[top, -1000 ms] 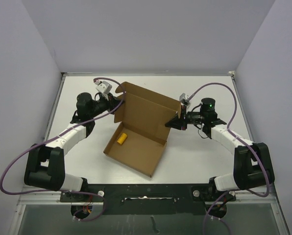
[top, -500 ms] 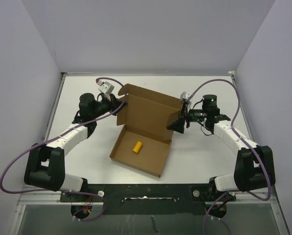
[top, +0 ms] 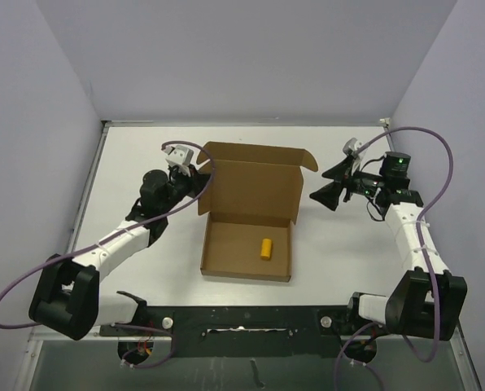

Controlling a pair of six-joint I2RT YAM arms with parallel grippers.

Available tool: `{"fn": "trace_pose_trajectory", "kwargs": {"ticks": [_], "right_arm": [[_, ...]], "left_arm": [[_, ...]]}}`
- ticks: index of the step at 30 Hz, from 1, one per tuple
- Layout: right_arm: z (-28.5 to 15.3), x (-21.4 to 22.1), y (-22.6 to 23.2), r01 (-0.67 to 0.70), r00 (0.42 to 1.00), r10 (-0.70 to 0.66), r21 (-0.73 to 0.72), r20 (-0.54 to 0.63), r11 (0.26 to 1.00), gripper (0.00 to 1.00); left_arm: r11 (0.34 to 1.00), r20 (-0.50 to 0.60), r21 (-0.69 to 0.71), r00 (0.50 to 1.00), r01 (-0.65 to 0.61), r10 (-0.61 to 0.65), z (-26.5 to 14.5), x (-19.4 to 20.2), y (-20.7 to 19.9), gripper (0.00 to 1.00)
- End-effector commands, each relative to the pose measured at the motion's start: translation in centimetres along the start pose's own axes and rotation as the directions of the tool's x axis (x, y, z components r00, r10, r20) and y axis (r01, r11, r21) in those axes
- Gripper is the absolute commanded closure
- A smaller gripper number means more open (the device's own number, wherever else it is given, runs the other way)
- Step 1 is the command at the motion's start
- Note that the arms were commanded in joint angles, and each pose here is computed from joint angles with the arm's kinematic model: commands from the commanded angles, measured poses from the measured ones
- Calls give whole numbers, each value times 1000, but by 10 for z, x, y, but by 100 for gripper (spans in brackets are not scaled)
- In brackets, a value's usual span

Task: Fold the paper box

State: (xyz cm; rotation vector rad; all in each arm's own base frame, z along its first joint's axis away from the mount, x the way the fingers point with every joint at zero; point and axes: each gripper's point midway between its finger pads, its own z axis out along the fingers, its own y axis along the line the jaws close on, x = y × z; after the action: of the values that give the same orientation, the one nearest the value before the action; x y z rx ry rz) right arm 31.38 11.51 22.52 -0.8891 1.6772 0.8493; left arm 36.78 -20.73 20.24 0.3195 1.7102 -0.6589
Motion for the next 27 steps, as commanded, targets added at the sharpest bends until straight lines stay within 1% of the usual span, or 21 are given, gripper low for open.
{"fn": "trace_pose_trajectory", "kwargs": {"ticks": [1,5,7,9,10,13,14,15,18,23,27], "right_arm": [[2,-8,1,-98,995,98,-4,12,995,7],[20,-5,0,-151,988,152,54,-20,987,14],[25,-9,2,-168,985,169,88,-10,982,16],[28,-7,-5,-176,984,181,172,-9,969,18],[28,-4,-17,-177,982,187,252,-17,952,19],[39,5,-36,-164,975,209,390,-74,906,22],[43,8,-39,-151,973,209,408,-99,900,7],[46,8,-43,-138,972,204,423,-115,896,1],[49,9,-49,-93,972,180,461,-148,883,2],[46,-1,-44,-48,983,121,448,-135,893,2],[43,-1,-46,-42,983,119,455,-142,890,2]], "left_arm": [[996,140,-88,989,-28,40,-8,-41,4,100],[989,143,-143,987,-47,67,-14,-40,0,100],[983,149,-175,985,-61,87,-18,-40,-1,100],[979,150,-192,984,-67,97,-20,-40,-2,100],[979,150,-193,984,-69,99,-21,-40,-3,100],[979,145,-190,984,-70,99,-20,-39,-5,100],[979,145,-191,984,-71,100,-20,-39,-6,100],[979,144,-193,984,-71,100,-20,-39,-6,100],[977,143,-200,984,-74,103,-20,-39,-5,100],[976,143,-203,983,-82,113,-20,-41,-5,100],[975,148,-205,982,-83,115,-21,-43,-5,100]]}}
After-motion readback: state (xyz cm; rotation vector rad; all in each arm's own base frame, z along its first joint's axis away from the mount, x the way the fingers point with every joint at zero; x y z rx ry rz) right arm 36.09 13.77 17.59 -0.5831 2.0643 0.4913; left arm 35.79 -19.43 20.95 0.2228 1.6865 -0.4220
